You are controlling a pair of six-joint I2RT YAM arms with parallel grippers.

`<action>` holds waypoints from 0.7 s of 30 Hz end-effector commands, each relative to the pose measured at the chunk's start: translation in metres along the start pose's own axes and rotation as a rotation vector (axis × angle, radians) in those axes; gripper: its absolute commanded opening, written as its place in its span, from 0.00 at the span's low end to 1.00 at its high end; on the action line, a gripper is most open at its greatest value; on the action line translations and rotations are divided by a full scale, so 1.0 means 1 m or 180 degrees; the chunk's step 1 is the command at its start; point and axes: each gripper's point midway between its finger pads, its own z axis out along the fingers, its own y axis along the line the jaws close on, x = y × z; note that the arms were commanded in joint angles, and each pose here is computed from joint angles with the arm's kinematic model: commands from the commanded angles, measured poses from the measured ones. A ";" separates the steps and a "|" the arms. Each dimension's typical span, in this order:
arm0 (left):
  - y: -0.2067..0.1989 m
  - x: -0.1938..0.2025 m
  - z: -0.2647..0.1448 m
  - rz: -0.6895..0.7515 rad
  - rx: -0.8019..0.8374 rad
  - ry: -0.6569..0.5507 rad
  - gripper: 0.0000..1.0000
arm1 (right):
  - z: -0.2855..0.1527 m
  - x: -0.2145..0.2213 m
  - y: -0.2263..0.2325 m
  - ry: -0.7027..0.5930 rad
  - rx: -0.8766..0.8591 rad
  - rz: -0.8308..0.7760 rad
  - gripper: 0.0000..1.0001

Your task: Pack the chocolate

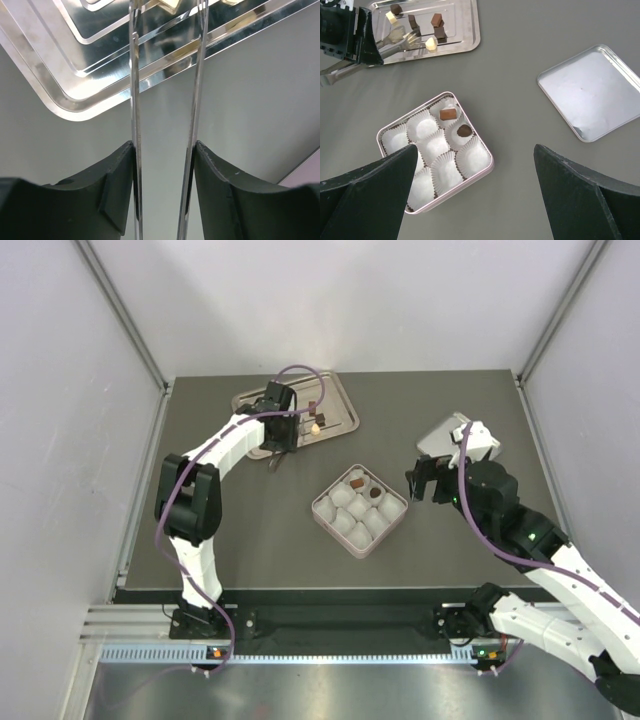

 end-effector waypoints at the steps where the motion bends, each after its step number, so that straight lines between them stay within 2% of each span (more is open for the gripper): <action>1: 0.001 -0.010 -0.003 0.0021 0.0017 -0.0079 0.52 | -0.001 -0.016 -0.002 -0.0195 0.0028 0.0051 1.00; 11: 0.005 -0.022 -0.013 0.0057 -0.0074 -0.0136 0.43 | -0.006 -0.019 -0.003 -0.0235 0.0002 0.0079 1.00; 21: 0.004 -0.040 -0.052 0.0044 0.0012 -0.0301 0.41 | -0.008 -0.026 0.000 -0.0258 -0.0035 0.0111 1.00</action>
